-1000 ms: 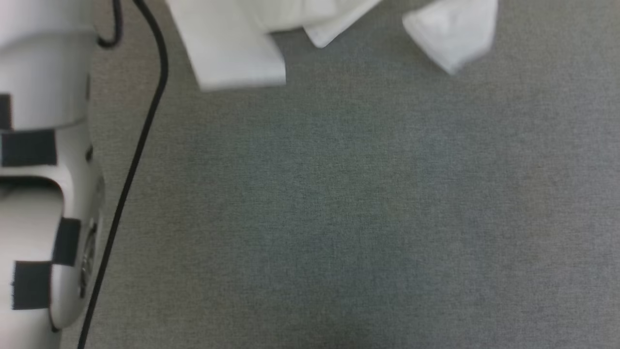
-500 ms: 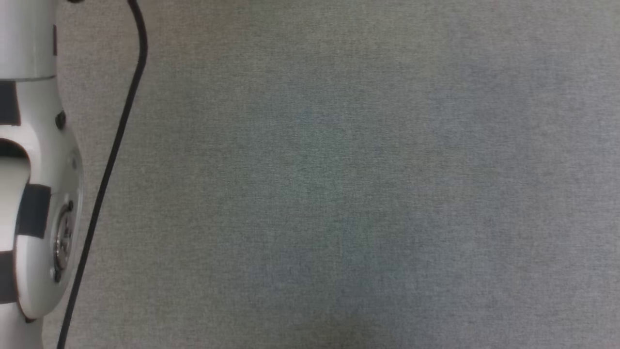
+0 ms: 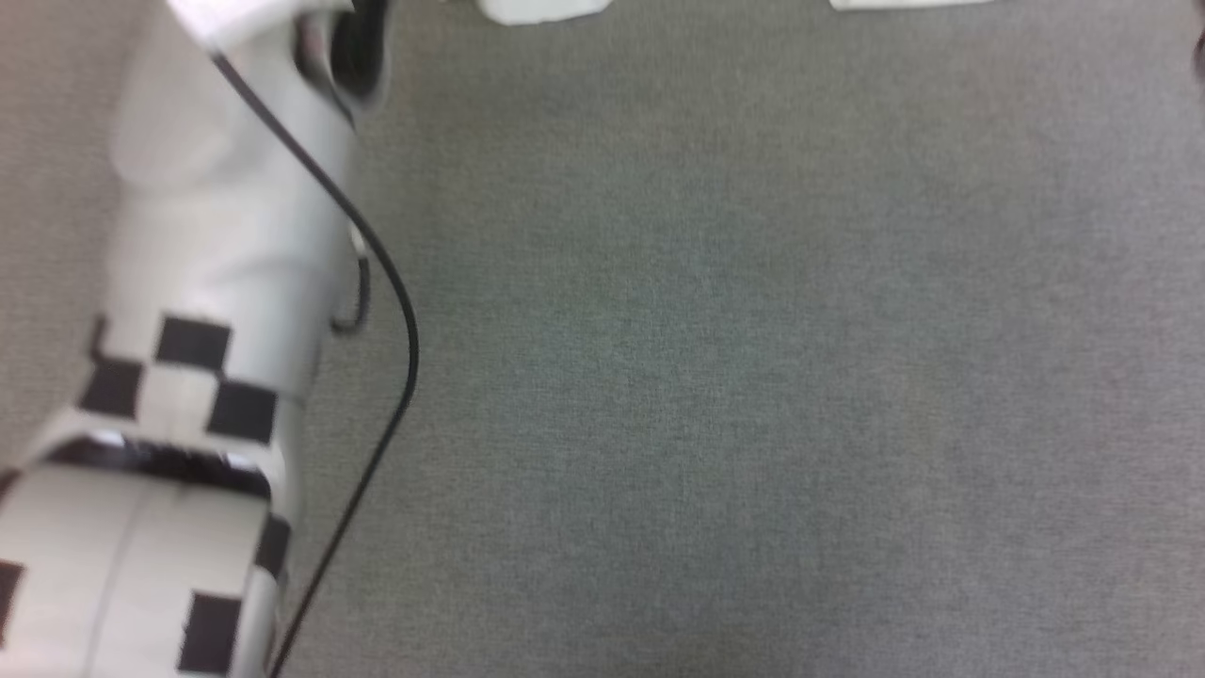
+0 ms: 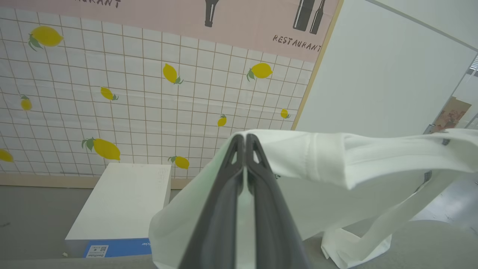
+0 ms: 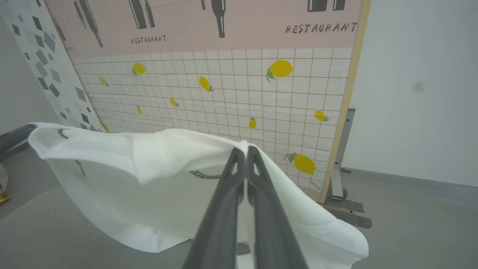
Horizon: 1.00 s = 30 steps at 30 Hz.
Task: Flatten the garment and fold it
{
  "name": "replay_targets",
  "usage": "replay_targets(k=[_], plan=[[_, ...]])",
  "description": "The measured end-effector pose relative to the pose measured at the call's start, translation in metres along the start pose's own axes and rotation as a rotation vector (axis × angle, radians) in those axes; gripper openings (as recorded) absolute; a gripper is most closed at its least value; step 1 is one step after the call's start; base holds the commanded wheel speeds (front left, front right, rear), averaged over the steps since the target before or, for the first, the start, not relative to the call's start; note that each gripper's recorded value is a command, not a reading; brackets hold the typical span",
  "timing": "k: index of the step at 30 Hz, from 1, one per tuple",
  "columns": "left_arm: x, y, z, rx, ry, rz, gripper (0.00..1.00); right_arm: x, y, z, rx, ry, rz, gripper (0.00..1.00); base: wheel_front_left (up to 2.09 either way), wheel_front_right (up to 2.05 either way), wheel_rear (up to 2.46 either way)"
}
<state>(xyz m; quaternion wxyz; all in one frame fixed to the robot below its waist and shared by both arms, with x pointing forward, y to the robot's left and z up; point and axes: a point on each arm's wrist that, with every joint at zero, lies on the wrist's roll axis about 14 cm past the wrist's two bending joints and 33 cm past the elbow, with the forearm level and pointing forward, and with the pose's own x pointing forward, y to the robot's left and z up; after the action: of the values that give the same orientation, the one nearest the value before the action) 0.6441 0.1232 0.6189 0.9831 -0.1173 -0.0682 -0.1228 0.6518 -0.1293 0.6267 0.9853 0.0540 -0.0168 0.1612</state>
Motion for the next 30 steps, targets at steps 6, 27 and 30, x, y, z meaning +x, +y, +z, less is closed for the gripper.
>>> replay_targets(k=[6, 27, 30], plan=[[-0.074, 0.000, -0.044, -0.091, 0.114, 0.030, 0.00, -0.064, 0.018, -0.045, 0.093, 0.085, 0.030, 0.00, 0.00, 0.00, 0.00], [-0.347, -0.043, -0.145, -0.343, 0.569, 0.154, 0.00, -0.320, 0.049, -0.176, 0.246, 0.512, -0.135, 0.00, 0.00, 0.00, 0.00], [-0.371, -0.048, -0.152, -0.333, 0.643, 0.155, 0.00, -0.344, 0.053, -0.183, 0.224, 0.598, -0.144, 0.00, 0.00, 0.00, 0.00]])
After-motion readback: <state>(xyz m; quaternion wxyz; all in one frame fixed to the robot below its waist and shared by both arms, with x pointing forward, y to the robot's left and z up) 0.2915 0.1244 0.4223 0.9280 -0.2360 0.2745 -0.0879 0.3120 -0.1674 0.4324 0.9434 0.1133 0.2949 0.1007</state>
